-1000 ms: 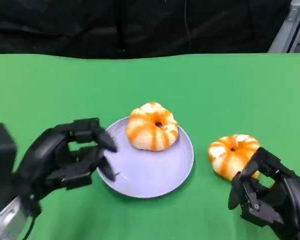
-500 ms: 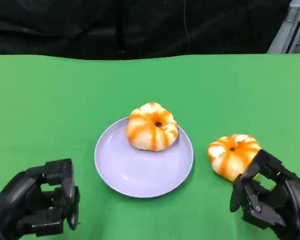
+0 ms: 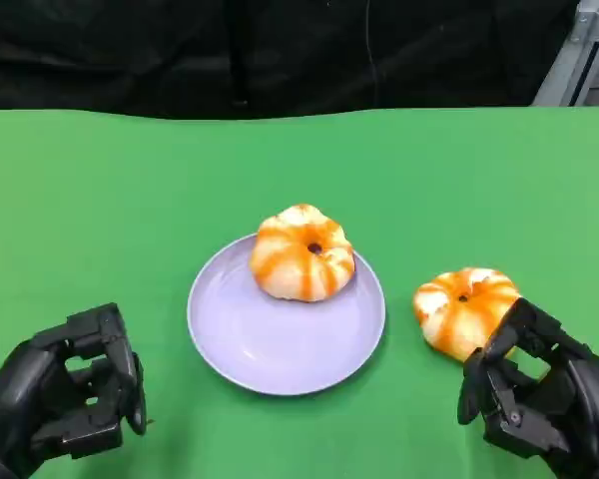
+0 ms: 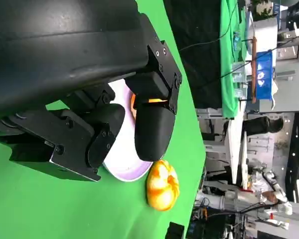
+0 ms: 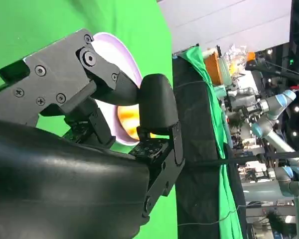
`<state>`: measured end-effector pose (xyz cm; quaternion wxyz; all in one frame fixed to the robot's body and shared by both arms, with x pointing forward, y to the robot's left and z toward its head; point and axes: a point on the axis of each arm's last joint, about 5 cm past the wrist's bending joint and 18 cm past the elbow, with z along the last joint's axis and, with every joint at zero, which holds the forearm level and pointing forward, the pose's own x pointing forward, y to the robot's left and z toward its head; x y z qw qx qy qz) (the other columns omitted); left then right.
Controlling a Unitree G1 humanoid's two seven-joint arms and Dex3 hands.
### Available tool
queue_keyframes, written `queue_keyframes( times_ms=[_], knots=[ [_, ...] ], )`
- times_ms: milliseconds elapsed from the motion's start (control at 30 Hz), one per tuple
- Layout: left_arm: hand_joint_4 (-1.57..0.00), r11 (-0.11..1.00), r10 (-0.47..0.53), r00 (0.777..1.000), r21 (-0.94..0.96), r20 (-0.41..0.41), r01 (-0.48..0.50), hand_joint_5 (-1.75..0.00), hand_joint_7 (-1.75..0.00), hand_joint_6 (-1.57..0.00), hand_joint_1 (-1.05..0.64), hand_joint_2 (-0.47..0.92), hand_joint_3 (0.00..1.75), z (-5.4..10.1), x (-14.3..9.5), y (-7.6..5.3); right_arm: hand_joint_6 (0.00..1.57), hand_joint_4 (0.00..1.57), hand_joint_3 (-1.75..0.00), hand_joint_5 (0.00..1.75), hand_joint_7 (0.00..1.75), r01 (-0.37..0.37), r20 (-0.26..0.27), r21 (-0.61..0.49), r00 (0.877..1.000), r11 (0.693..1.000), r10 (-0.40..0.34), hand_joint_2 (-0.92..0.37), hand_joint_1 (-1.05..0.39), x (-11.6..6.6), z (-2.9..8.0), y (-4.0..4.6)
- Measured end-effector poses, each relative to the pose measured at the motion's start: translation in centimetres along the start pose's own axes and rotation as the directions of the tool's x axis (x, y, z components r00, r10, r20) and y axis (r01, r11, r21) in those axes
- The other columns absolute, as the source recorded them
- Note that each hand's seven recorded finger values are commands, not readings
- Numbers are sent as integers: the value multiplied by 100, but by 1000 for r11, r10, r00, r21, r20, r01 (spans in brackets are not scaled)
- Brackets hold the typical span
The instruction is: Grasp the bread from the table and place it into the plate.
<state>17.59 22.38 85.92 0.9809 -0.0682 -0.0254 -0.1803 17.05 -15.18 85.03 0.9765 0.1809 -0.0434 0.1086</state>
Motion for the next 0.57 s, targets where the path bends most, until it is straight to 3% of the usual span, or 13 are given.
queue_keyframes(
  times_ms=[567],
  knots=[
    [-91,1000,-8,1000,12,2,8,-175,-175,-75,15,64,132,-4,5,-11,64,87,-110,175,172,6,-4,1,1000,1000,-6,-57,-15,-9,13,4]
  ],
)
